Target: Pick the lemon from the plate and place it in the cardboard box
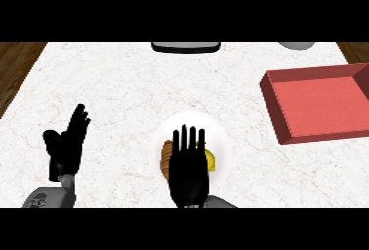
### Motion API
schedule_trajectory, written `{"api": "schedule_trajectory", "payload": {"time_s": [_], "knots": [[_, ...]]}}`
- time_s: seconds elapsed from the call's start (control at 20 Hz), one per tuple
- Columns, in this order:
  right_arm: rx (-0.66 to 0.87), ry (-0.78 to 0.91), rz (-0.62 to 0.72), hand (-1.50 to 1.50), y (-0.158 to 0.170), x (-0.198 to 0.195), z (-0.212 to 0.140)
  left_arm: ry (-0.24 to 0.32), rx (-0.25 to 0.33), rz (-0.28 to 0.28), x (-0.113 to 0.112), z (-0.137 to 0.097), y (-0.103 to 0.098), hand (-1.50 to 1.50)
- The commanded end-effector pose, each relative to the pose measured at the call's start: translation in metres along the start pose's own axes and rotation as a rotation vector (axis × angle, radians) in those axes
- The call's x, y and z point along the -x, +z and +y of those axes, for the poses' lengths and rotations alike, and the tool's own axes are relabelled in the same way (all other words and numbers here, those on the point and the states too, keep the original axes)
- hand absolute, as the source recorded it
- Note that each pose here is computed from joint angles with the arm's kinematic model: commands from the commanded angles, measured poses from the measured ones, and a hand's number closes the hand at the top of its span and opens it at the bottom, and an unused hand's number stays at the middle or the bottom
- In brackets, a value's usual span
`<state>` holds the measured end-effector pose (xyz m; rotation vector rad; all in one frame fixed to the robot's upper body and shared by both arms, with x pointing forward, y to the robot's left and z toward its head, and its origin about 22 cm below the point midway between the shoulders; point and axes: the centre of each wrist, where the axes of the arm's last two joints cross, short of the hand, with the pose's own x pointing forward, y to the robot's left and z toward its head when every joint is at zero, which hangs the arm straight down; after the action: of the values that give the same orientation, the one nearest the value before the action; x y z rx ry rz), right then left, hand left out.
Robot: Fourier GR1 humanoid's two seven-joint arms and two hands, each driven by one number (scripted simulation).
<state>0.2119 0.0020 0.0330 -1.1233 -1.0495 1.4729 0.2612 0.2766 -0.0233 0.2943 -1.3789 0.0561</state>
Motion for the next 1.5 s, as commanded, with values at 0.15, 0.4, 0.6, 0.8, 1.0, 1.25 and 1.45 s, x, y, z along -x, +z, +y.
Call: {"api": "schedule_trajectory", "payload": {"time_s": [0.15,0.4,0.6,0.8,1.0,1.25,1.45], "knots": [[-0.036,0.043,0.101,-1.50,-0.021,0.004,0.002,-0.012,-0.016,-0.006,-0.005,-0.005,-0.010,0.00],[-0.026,0.036,0.104,-1.50,-0.024,0.000,0.017,0.003,0.021,0.022,0.014,-0.002,0.008,0.00],[-0.044,0.032,0.111,-1.50,-0.031,0.004,0.026,0.007,0.015,-0.004,0.003,-0.003,-0.007,0.00],[-0.043,0.019,0.108,-1.50,-0.029,0.008,0.037,0.011,-0.010,-0.010,0.004,-0.015,0.005,0.00],[-0.041,0.033,0.091,-1.50,-0.044,0.014,0.035,-0.002,-0.016,-0.009,0.015,-0.010,-0.004,0.00],[-0.048,0.050,0.031,1.50,-0.066,0.016,0.037,-0.012,0.003,-0.013,0.004,-0.008,0.006,0.00],[0.092,0.060,-0.058,1.50,-0.060,0.018,0.049,0.012,-0.001,-0.017,0.008,0.006,-0.001,0.00]]}}
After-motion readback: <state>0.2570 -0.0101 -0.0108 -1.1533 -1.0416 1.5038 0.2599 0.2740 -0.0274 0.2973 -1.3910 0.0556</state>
